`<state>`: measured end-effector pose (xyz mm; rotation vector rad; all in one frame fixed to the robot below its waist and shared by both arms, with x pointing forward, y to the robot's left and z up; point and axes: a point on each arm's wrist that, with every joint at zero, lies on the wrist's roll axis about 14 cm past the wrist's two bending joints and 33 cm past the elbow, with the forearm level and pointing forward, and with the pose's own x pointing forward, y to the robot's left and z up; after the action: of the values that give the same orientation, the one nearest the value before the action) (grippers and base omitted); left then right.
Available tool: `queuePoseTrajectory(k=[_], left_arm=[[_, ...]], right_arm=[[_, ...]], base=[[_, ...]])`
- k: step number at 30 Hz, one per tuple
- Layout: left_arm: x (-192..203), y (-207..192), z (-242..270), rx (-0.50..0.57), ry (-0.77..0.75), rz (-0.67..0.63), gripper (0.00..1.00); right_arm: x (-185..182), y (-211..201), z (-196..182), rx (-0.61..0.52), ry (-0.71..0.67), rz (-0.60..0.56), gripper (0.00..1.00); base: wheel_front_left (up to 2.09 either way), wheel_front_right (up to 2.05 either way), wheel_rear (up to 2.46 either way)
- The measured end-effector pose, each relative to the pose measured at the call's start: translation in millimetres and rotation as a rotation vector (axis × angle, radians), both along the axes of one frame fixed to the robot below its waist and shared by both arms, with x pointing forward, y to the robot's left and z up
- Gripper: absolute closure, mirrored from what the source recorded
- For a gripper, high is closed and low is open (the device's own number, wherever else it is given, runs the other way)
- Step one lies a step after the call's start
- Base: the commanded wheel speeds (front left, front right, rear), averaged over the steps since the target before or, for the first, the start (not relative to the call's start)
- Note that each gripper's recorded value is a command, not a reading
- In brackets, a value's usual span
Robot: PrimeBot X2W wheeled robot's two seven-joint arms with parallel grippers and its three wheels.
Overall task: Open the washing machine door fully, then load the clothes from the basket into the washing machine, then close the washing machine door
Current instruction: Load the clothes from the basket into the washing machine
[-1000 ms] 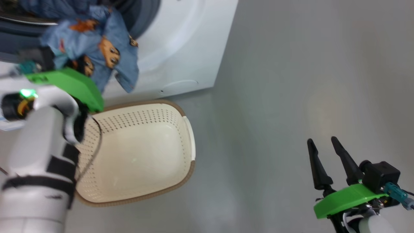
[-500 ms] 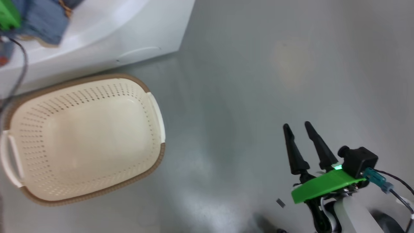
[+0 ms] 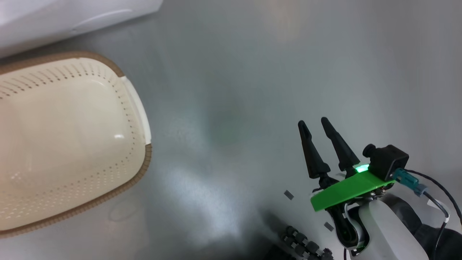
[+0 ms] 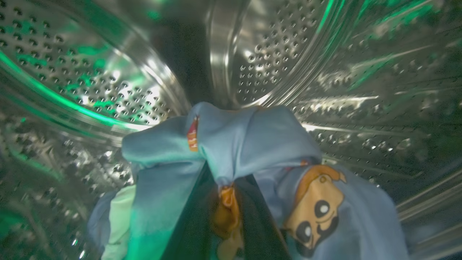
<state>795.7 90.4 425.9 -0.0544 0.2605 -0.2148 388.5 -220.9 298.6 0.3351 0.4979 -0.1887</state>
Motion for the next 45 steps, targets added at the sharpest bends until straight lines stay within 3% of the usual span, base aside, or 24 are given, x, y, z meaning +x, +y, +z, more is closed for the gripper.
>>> queuePoseTrajectory(k=[9,15,16,17,31,45], left_arm=[[23,17,-1,0.051,-0.212,0.064,1.0],[28,19,1,-0.006,-0.24,0.098,1.0],[28,21,-1,-0.004,-0.235,0.1,0.62],[28,23,-3,-0.005,-0.218,0.108,0.0],[14,30,5,-0.111,-0.181,0.15,0.0],[-63,17,-13,-0.112,-0.109,0.138,0.0]], right_arm=[[2,-5,-11,0.009,0.024,-0.019,0.0],[0,-7,-14,0.004,0.035,-0.024,0.0],[1,-7,-14,0.004,0.034,-0.023,0.0],[3,-6,-14,0.005,0.03,-0.02,0.0],[15,-5,-4,-0.011,-0.016,0.001,0.0],[18,-14,34,-0.107,-0.105,0.024,0.0]], base=[[0.0,0.0,0.0],[0.0,0.0,0.0],[0.0,0.0,0.0],[0.0,0.0,0.0],[0.0,0.0,0.0],[0.0,0.0,0.0]])
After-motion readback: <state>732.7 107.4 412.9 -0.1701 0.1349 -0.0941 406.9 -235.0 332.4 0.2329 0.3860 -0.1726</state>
